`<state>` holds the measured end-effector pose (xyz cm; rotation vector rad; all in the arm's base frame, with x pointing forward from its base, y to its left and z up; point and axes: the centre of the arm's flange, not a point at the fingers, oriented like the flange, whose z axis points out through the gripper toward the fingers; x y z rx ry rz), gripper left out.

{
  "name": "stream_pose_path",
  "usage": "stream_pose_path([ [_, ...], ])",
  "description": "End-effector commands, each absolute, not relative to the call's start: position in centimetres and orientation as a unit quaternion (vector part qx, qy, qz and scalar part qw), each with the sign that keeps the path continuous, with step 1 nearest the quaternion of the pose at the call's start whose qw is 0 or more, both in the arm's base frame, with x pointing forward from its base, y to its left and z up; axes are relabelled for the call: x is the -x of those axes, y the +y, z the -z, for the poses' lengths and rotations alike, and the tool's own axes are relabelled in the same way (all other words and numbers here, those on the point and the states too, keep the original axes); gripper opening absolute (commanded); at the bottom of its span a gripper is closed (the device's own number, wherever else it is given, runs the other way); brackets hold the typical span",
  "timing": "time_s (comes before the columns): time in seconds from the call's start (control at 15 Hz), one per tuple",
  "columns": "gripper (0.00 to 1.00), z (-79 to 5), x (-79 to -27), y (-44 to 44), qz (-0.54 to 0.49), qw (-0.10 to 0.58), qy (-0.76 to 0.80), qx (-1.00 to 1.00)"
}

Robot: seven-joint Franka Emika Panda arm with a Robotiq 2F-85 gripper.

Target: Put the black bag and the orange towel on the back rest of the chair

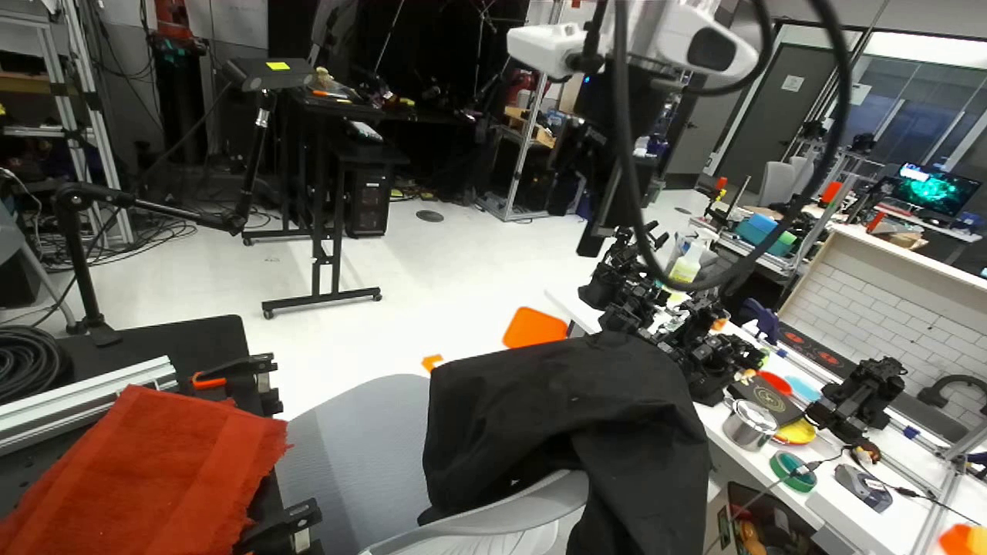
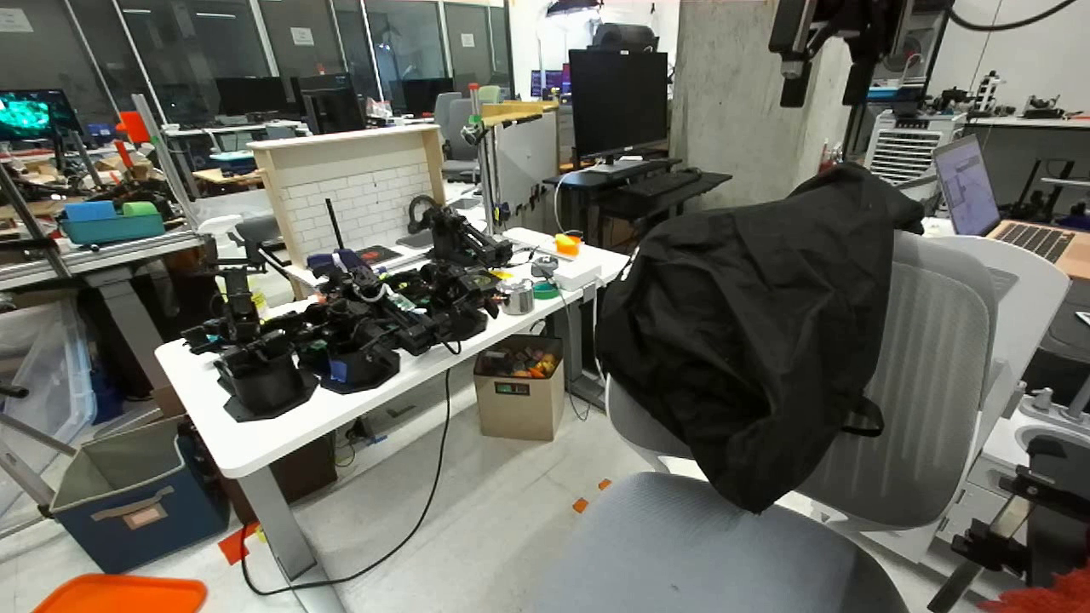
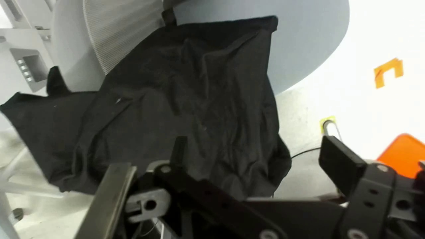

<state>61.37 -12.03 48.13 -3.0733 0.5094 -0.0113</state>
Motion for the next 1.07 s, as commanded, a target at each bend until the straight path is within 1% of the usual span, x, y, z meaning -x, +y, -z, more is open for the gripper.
stream_pose_path([
  [0.0,1.00,-44.8,-57.4,-9.2,-0.026,0.057,0.115,0.991],
  [0.33,1.00,-40.4,-53.3,-3.8,-0.073,0.051,0.080,0.993],
  [0.6,1.00,-37.6,-49.5,-0.6,-0.083,0.039,0.046,0.995],
  [1.0,1.00,-31.3,-39.3,3.1,-0.087,-0.010,-0.008,0.996],
])
